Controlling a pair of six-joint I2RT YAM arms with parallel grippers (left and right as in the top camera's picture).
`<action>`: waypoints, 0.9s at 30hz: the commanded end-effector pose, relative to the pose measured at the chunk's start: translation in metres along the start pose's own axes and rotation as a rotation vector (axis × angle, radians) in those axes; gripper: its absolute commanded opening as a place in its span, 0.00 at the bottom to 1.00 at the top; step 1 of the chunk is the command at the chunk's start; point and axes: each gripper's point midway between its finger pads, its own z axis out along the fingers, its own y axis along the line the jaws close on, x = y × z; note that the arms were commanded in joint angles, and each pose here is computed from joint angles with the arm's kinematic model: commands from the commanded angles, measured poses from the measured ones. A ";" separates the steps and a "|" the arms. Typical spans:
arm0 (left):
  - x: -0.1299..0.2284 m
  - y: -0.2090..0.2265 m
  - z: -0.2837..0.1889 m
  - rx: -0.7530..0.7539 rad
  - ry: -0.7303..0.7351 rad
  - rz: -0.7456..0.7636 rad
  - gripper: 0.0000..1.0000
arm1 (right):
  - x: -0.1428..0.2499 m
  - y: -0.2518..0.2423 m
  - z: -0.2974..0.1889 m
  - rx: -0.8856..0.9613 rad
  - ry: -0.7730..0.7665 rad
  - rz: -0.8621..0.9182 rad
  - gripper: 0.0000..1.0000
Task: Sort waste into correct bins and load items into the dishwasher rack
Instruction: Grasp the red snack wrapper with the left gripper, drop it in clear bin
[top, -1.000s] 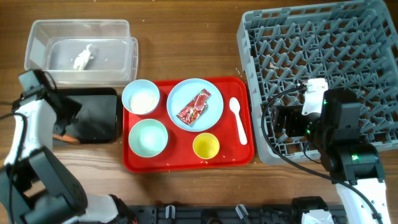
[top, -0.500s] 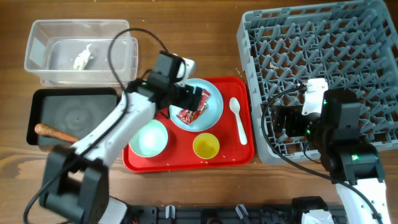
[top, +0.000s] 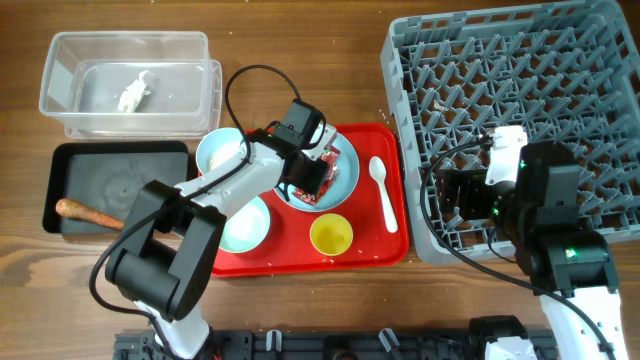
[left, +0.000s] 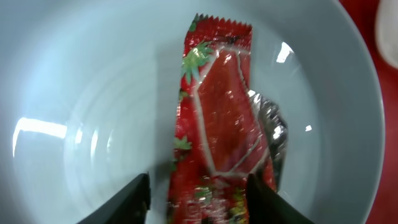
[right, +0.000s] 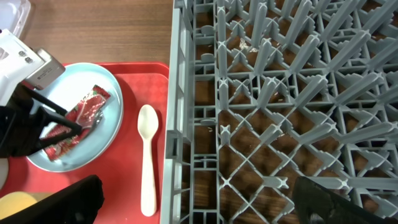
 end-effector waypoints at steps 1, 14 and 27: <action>0.017 0.008 0.011 -0.047 0.069 -0.002 0.26 | -0.009 0.001 -0.004 0.002 -0.022 0.005 1.00; -0.001 0.027 -0.023 -0.137 -0.019 -0.020 0.04 | -0.009 0.001 -0.004 0.002 -0.022 0.005 1.00; 0.012 0.146 -0.168 -0.297 -0.277 -0.496 0.04 | -0.008 0.001 -0.004 0.002 -0.021 0.005 1.00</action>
